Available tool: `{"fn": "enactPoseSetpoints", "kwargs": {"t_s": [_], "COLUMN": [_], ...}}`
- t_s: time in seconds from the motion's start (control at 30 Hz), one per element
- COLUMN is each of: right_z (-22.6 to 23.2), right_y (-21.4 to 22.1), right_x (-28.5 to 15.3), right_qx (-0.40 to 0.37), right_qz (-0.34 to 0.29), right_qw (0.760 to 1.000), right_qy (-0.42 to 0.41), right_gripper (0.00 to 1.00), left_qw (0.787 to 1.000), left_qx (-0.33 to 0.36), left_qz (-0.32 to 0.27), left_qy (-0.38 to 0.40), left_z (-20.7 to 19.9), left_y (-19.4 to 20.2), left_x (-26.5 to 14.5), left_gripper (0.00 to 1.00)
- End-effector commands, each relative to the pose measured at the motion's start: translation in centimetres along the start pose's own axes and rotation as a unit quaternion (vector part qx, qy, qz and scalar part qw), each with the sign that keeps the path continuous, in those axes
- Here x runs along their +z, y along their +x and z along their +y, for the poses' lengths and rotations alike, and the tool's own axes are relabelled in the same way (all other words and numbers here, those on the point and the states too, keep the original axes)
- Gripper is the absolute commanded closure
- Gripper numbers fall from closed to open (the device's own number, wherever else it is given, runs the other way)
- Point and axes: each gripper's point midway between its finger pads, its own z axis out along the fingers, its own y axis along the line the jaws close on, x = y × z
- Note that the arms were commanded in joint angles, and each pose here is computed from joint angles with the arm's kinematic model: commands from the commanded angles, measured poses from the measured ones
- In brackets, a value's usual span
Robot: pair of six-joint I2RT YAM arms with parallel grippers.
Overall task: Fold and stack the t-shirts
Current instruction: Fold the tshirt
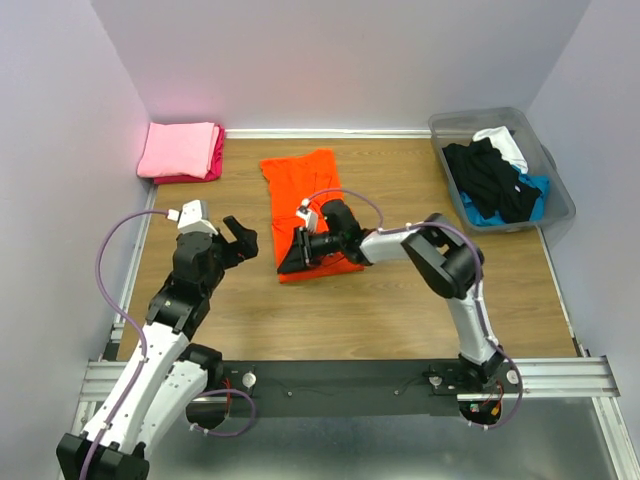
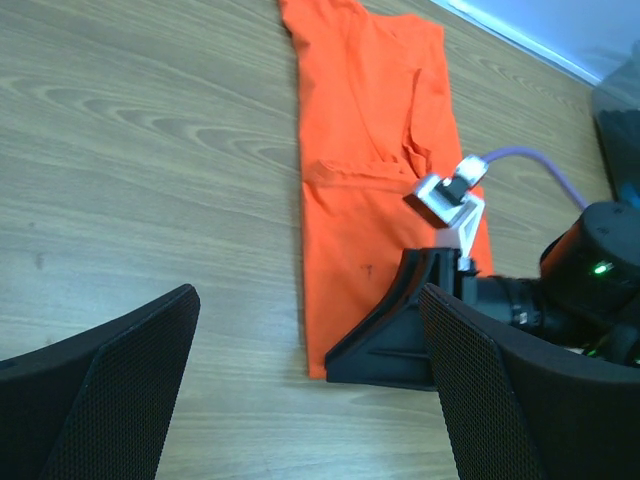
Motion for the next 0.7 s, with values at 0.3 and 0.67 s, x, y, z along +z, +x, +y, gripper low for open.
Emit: {"fn": "enactPoseSetpoints", "kwargs": {"t_s": [0.3, 0.67], "right_z": [-0.6, -6.8], "right_y": [-0.9, 0.7], "right_x": [-11.9, -17.0], "right_qx": [-0.020, 0.029], "right_qz": [-0.034, -0.056], "right_qw": [0.999, 0.997], "right_qy": [0.026, 0.051], "right_gripper": [0.61, 0.64], "left_qw": [0.984, 0.952], "left_qx": [-0.019, -0.042], "left_qz": [0.115, 0.259], "left_qy": [0.137, 0.158], "left_z": [-4.9, -6.2], "left_y": [6.3, 14.7], "left_x": [3.3, 5.9], "left_gripper": [0.20, 0.87]}}
